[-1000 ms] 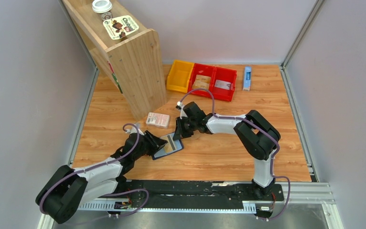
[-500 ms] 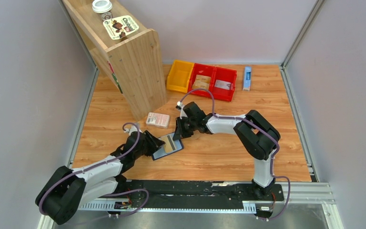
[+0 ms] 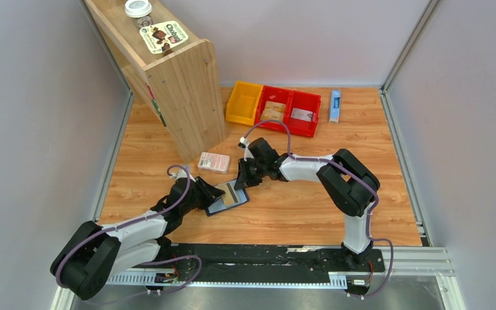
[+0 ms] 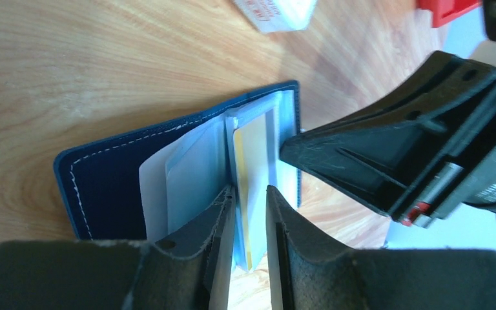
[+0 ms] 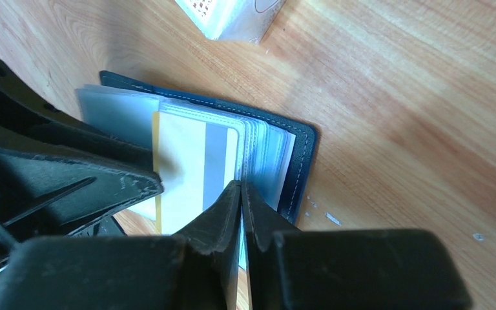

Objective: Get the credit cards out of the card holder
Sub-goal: Remove the credit card from the card holder.

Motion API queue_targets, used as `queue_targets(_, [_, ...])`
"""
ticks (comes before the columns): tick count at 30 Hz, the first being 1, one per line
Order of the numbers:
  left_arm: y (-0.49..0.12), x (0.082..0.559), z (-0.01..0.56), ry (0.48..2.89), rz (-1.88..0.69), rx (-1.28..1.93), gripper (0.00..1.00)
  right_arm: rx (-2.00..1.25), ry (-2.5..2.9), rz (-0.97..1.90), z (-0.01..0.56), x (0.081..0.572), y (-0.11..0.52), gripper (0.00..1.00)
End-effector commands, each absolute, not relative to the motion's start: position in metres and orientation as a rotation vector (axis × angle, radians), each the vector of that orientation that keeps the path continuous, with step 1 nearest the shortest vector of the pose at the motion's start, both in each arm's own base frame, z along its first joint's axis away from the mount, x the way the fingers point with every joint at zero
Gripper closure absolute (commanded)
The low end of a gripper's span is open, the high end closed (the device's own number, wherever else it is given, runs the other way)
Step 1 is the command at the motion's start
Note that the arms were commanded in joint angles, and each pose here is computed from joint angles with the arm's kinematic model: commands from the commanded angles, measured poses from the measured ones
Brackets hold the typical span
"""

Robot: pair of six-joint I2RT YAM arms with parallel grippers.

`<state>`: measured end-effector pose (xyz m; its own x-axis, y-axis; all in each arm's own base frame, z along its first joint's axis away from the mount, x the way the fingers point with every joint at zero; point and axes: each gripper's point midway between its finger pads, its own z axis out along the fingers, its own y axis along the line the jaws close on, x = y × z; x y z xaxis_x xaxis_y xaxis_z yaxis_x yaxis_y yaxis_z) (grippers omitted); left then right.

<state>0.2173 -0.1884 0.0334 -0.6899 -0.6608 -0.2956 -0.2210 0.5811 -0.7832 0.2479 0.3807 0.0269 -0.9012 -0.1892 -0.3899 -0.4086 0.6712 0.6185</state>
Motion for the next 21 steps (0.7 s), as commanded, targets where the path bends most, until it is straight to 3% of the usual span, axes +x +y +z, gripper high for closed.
queue_targets(1, [-0.1970,0.2300,0.0769,2.068,-1.131,-0.640,0.70,-0.484,2.701,0.942,-0.0073,0.2372,0.3628,0.90])
queue_targets(10, [-0.2017,0.2301,0.0841,2.048,-1.178,-0.633,0.72,-0.487,2.701,0.945,-0.0078,0.2374,0.3643,0.89])
queue_targets(21, [-0.2010,0.2278,0.0803,2.086,-1.159,-0.652,0.86,-0.489,2.702,0.937,-0.0082,0.2372,0.3629,0.90])
